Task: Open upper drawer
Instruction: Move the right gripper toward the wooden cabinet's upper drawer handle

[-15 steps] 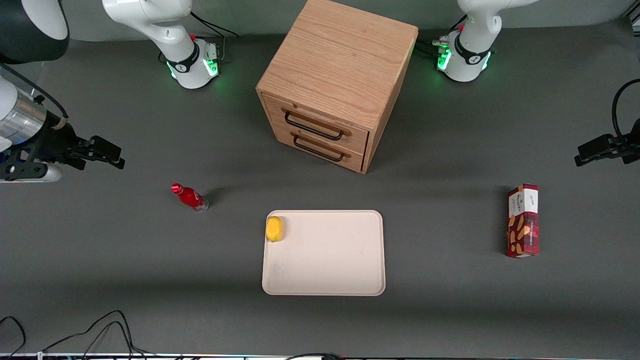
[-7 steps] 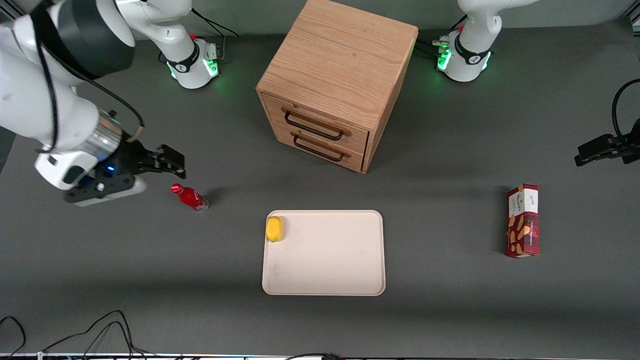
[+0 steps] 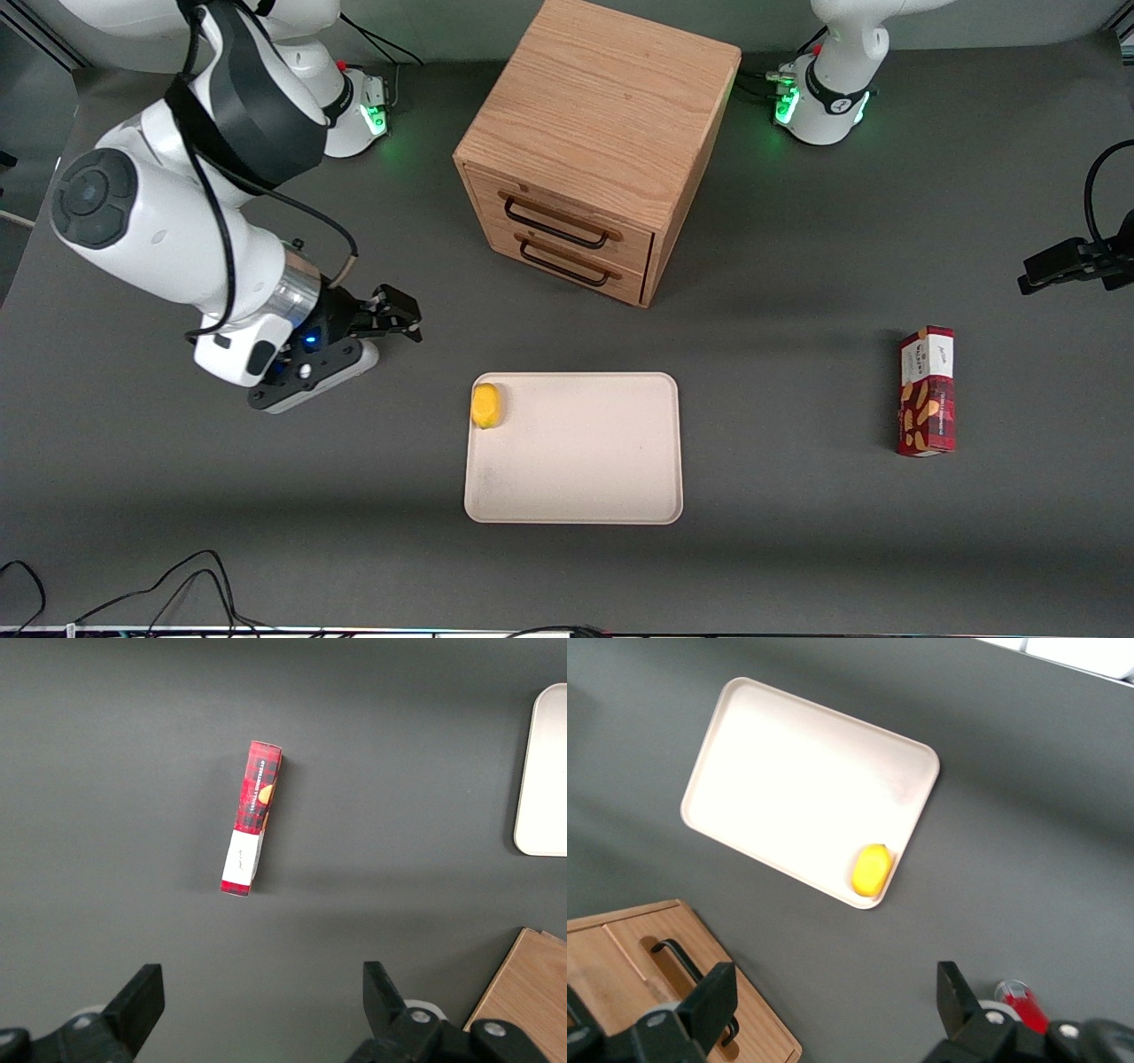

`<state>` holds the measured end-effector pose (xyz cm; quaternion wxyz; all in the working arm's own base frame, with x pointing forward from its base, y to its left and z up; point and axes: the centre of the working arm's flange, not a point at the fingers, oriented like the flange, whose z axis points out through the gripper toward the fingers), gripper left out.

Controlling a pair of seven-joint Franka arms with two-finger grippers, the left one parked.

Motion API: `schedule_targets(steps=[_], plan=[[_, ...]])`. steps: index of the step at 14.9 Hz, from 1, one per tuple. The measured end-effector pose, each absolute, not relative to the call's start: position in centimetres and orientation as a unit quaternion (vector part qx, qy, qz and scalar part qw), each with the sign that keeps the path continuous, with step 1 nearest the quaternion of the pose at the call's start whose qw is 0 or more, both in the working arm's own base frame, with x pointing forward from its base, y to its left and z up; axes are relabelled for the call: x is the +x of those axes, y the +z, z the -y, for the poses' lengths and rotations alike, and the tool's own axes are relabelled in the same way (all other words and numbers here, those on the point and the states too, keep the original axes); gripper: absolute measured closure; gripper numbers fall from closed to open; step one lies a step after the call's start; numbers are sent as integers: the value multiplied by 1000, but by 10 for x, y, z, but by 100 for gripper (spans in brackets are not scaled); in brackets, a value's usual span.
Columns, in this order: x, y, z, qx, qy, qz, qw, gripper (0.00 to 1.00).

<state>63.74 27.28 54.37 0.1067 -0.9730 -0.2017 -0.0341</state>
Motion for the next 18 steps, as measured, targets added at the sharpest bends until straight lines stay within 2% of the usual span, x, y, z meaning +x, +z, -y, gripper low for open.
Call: schedule_targets(steps=[6,10,14,18], plan=[[606,540,-342,-930,-29,342,132,0],[585,534,-373,-918,-15,373,132,0],[582,526,-377,-908,-8,398,131,0],[567,519,-385,-885,28,441,146,0]])
